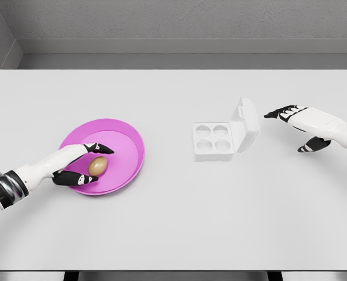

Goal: Pack egg into the box and close the box lid

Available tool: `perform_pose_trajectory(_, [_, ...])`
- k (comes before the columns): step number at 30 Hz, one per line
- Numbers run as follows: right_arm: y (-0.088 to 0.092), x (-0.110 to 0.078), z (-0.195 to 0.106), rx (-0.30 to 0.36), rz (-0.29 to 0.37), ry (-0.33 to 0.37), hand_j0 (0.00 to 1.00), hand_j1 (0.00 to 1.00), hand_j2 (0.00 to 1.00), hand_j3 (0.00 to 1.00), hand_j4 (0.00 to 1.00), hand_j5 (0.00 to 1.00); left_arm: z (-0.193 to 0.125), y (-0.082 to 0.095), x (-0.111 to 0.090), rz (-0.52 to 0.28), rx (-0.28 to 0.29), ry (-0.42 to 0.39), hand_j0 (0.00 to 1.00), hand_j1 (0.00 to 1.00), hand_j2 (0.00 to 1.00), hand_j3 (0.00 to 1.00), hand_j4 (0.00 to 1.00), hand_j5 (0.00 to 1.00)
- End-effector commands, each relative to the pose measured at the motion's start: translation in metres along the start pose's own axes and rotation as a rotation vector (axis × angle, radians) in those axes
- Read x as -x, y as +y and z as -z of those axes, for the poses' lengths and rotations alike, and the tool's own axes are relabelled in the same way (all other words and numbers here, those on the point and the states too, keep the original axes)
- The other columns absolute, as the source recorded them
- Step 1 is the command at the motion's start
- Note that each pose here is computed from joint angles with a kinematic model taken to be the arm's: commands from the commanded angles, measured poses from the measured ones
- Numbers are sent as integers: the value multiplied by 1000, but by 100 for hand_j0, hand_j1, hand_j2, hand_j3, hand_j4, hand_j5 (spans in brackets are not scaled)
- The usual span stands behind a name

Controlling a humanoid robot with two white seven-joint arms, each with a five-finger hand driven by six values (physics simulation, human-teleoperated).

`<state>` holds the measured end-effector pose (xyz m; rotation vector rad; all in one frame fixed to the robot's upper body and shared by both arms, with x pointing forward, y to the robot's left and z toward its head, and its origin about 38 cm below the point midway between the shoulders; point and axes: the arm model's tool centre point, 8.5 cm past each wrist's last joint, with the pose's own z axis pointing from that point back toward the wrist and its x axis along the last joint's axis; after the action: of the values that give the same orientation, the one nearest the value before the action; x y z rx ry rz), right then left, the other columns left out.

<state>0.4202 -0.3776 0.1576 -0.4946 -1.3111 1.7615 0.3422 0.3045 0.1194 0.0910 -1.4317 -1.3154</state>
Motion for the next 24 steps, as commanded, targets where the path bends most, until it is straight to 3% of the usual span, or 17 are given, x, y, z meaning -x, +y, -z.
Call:
perform_pose_trajectory(1, [0,1,-1,2,4,3,100,100,100,100,100,100,0,0,2,-5,0,4,74,74,74,74,74,74])
perform_pose_trajectory(15, [-1,1,-1,4,4,2,100,100,100,100,100,100,1,-4,4,-13,7,8,71,71,71,71,71,71])
perform_pose_trajectory(17, [-2,1,-1,5,3,3,100,100,100,100,100,100,1,-4,4,-14,7,7,65,65,65,65,65,65])
perform_pose_trajectory(24, [-2,0,-2,2,-1,1,100,100,100,100,100,100,2,-5,3,-18,7,6,64,64,64,64,64,64])
